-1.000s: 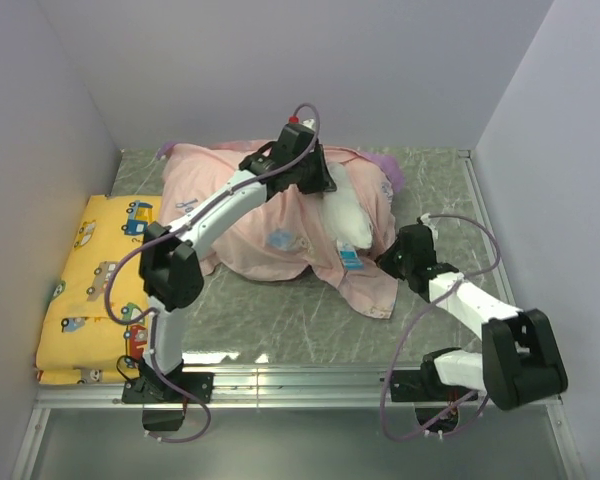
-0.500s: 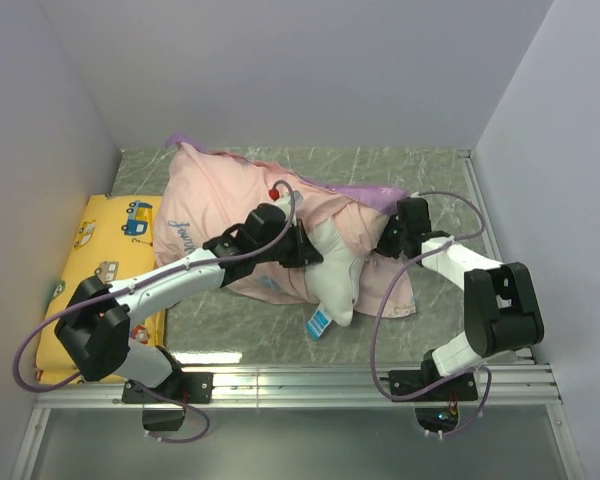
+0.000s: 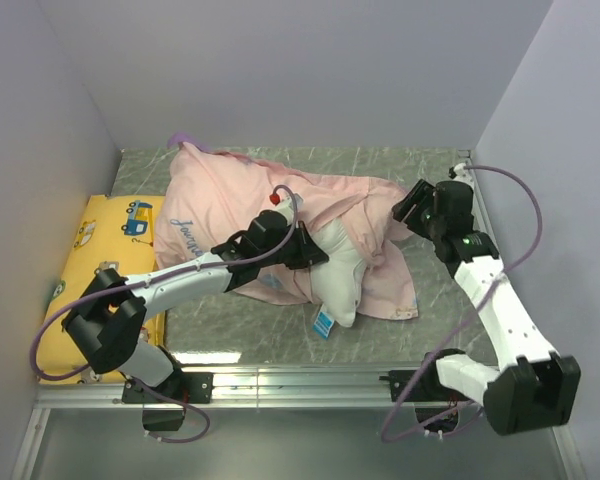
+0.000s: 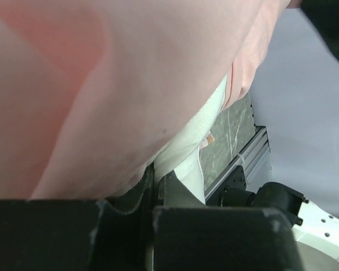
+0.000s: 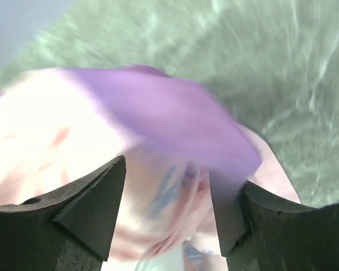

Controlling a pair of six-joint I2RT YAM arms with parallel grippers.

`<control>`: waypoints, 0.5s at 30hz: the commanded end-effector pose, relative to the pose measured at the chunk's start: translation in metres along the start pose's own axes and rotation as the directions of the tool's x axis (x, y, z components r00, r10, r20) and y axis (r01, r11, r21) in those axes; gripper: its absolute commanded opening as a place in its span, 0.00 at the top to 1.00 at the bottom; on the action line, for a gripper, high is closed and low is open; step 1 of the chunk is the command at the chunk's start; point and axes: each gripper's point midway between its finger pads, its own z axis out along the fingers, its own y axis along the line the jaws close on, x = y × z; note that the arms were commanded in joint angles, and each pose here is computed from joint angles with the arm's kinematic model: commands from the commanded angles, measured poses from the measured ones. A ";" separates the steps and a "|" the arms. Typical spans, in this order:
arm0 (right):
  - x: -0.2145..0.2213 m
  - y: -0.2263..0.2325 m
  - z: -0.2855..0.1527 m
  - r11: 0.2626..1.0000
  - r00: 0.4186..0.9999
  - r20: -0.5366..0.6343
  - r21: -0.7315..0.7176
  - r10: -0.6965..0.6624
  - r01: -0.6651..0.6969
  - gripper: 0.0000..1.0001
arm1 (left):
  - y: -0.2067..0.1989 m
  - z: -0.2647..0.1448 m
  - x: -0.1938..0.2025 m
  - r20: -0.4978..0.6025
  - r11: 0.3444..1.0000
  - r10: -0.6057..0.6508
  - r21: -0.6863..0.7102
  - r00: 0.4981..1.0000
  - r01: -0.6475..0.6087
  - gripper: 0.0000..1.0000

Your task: Remove the pillowcase from the pillow

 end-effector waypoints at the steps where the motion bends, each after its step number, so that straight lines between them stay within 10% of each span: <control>1: -0.011 0.022 -0.036 0.993 0.993 0.053 -0.041 -0.107 0.109 0.31 | 0.022 0.003 0.006 -0.016 0.997 -0.011 -0.082 1.000 0.009 1.00; 15: 0.059 0.032 -0.009 0.899 0.905 -0.056 0.101 -0.422 0.426 0.23 | 0.005 -0.014 -0.005 -0.009 0.996 0.030 -0.083 1.000 -0.030 1.00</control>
